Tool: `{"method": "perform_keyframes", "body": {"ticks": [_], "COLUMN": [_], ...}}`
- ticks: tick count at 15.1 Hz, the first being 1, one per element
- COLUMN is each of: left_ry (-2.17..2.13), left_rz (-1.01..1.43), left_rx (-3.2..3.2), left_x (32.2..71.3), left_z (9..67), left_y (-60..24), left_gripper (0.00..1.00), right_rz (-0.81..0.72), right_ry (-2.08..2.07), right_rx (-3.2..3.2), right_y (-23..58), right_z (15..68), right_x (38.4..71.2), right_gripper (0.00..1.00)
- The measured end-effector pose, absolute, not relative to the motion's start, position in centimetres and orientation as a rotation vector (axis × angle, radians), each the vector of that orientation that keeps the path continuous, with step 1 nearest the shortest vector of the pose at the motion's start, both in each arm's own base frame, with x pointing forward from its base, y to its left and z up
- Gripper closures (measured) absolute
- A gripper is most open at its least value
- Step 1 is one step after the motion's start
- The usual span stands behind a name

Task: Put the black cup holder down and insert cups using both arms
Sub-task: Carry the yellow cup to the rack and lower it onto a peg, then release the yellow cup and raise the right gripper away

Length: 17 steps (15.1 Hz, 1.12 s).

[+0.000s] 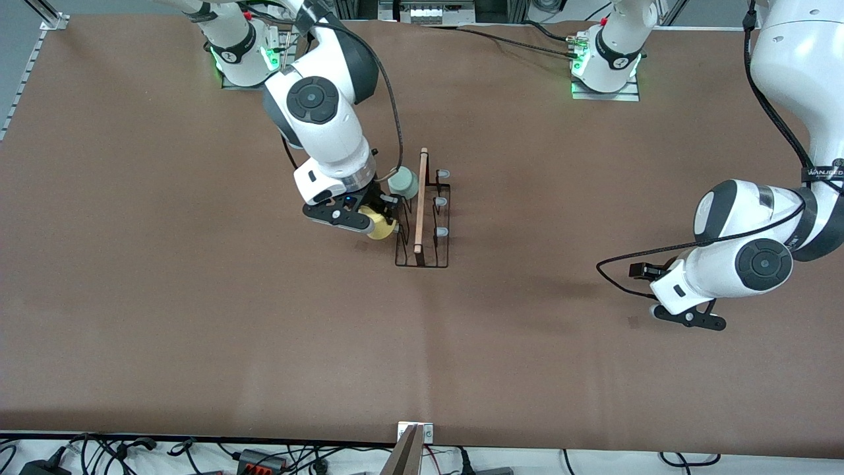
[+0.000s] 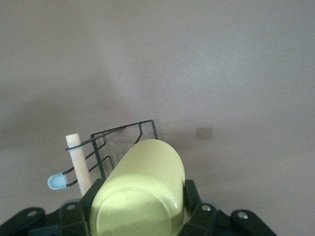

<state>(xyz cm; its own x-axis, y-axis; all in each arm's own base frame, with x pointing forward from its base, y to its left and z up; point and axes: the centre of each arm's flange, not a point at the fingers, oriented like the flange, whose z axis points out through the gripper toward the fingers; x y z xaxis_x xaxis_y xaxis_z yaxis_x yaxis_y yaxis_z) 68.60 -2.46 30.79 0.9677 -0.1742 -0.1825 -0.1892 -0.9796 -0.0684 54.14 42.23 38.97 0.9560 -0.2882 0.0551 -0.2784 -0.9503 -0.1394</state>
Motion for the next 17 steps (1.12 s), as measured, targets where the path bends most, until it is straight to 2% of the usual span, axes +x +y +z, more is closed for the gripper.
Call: {"method": "perform_keyframes", "body": {"ticks": [9, 11, 12, 13, 15, 17], "left_ry": [0.28, 0.28, 0.28, 0.279, 0.278, 0.278], "left_rz": [0.269, 0.269, 0.269, 0.269, 0.269, 0.269], "left_rx": [-3.031, -3.031, -3.032, -3.032, -3.032, -3.032], "left_x": [68.6, 68.6, 68.6, 68.6, 68.6, 68.6], "left_z": [30.8, 30.8, 30.8, 30.8, 30.8, 30.8], "left_y": [-2.4, -2.4, -2.4, -2.4, -2.4, -2.3], "left_gripper": [0.0, 0.0, 0.0, 0.0, 0.0, 0.0], "right_rz": [-0.129, -0.137, -0.152, -0.168, -0.165, -0.134], "right_ry": [0.378, 0.383, 0.39, 0.403, 0.431, 0.418], "right_rx": [-2.999, -2.991, -2.982, -2.974, -3.003, -3.072], "right_y": [43.9, 43.9, 43.8, 43.3, 40.7, 34.8], "right_z": [33.5, 33.5, 34.2, 35.4, 39.2, 45.1], "right_x": [54.4, 54.6, 55.0, 55.5, 56.4, 57.4], "right_gripper": [0.31, 0.2, 0.07, 0.0, 0.0, 0.0]}}
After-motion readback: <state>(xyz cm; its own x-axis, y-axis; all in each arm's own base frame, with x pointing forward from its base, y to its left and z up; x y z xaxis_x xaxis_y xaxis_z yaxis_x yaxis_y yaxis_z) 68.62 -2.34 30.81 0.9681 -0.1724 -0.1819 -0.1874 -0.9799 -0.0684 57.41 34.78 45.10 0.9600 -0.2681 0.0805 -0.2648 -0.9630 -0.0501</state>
